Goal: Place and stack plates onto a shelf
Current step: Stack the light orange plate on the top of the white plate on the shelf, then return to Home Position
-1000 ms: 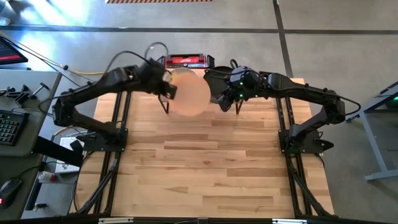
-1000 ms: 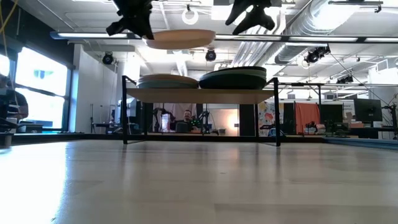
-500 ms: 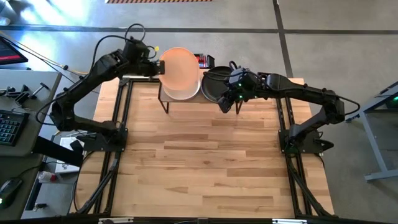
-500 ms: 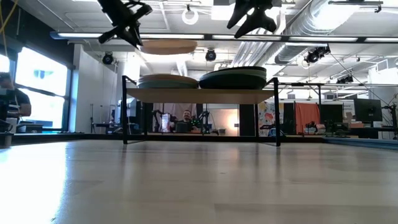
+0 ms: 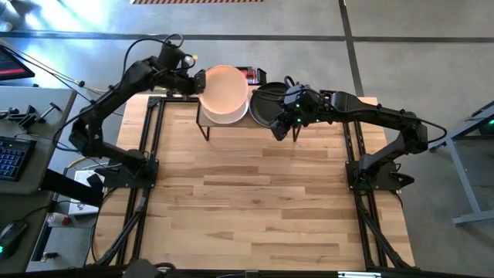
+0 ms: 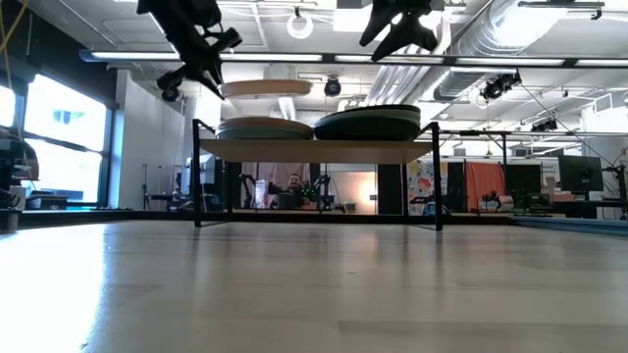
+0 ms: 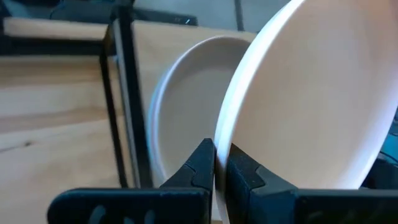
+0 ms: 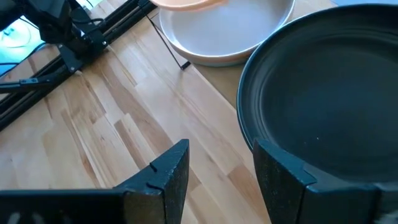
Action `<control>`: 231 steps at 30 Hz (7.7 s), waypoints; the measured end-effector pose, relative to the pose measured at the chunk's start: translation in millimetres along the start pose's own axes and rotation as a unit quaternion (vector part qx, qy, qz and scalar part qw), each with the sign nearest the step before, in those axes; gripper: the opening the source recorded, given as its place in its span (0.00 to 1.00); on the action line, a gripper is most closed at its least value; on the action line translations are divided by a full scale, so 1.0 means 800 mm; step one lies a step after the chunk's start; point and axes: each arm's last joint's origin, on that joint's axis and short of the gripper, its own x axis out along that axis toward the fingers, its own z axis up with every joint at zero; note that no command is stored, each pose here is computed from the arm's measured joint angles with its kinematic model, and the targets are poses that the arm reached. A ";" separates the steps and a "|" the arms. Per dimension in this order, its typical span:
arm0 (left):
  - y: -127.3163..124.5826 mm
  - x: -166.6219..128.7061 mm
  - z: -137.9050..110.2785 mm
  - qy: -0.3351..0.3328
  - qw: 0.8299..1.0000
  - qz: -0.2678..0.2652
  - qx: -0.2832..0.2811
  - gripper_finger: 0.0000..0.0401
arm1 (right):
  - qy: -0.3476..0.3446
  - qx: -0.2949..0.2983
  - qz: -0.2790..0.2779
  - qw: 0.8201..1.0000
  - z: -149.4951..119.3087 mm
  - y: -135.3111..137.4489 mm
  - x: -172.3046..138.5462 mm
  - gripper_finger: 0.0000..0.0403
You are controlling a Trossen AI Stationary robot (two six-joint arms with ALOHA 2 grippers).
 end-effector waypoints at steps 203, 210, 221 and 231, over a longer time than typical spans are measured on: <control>-0.030 0.117 -0.017 0.104 0.989 0.004 0.105 0.12 | 0.056 -0.027 -0.060 0.996 -0.022 0.018 0.037 0.39; -0.034 0.094 -0.017 0.075 0.990 -0.003 0.116 0.08 | 0.054 -0.036 -0.063 0.996 -0.022 0.018 0.037 0.39; -0.045 0.043 -0.018 0.016 0.983 -0.056 0.173 0.04 | 0.053 -0.040 -0.064 0.996 -0.022 0.018 0.037 0.39; -0.057 -0.062 -0.055 -0.068 0.944 -0.133 0.293 0.04 | 0.040 -0.127 -0.076 0.988 -0.029 0.028 0.021 0.39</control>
